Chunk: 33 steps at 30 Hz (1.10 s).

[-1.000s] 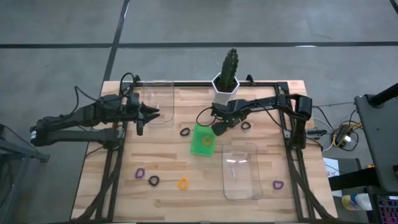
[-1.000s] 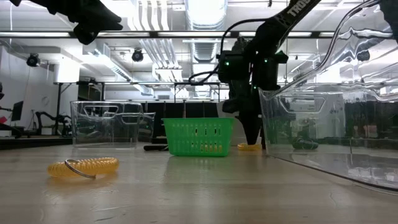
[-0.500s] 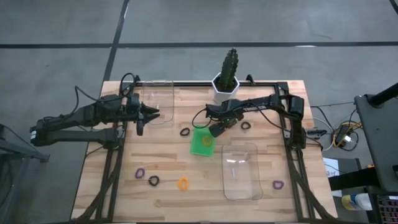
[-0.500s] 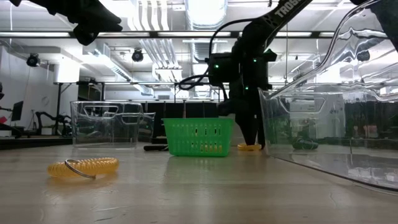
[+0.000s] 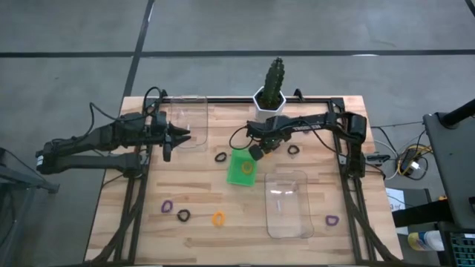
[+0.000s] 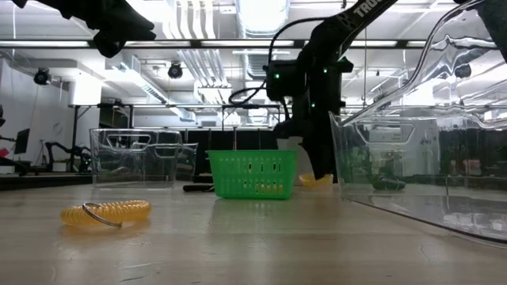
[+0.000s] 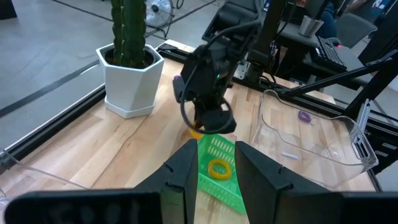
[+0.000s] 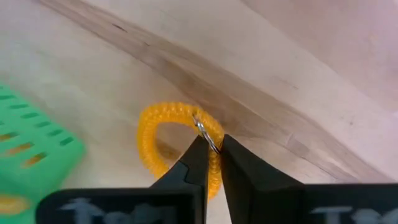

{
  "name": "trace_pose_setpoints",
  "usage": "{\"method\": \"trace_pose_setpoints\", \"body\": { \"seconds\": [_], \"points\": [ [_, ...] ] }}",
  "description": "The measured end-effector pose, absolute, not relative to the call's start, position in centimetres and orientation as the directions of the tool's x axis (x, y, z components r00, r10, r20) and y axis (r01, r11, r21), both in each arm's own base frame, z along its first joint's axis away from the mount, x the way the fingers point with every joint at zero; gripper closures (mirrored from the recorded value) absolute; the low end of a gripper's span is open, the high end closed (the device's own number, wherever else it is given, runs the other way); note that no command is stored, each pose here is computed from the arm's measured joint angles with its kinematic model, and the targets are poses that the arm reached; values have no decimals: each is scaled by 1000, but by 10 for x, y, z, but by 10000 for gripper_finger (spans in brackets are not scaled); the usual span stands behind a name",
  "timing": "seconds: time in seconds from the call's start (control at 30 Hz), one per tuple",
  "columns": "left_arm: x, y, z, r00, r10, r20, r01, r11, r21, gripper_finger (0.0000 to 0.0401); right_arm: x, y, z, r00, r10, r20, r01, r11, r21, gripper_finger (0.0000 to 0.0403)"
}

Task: Sort spring keychains
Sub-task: Put the top right yellow spring keychain into the green basket

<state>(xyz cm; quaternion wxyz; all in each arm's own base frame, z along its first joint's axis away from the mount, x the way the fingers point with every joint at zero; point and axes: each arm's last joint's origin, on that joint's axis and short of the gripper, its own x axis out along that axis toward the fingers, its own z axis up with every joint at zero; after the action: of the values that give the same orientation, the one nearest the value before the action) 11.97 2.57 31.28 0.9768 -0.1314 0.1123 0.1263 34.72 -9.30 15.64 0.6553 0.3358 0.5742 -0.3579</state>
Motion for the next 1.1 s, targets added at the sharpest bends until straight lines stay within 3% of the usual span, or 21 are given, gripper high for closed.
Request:
{"method": "trace_pose_setpoints", "body": {
  "seconds": [0.4,0.57,0.7,0.83,0.97,1.1],
  "points": [
    [120,26,313,942,217,-255,-277,934,-227,302,320,-87,237,232,-120,-965,837,530,135,389],
    [120,26,312,942,217,-258,-277,934,-226,302,300,-78,282,391,-88,-916,737,626,255,390],
    [120,26,312,942,217,-257,-277,934,-226,302,286,-68,315,568,54,-821,540,729,421,390],
    [120,26,312,942,217,-257,-277,934,-226,302,280,-59,343,723,275,-633,190,802,566,390],
    [120,26,312,942,217,-257,-277,934,-226,302,277,-48,369,766,491,-414,-175,780,601,390],
    [120,26,312,942,217,-256,-277,934,-226,302,277,-39,388,735,631,-248,-431,716,549,390]
  ]
}}
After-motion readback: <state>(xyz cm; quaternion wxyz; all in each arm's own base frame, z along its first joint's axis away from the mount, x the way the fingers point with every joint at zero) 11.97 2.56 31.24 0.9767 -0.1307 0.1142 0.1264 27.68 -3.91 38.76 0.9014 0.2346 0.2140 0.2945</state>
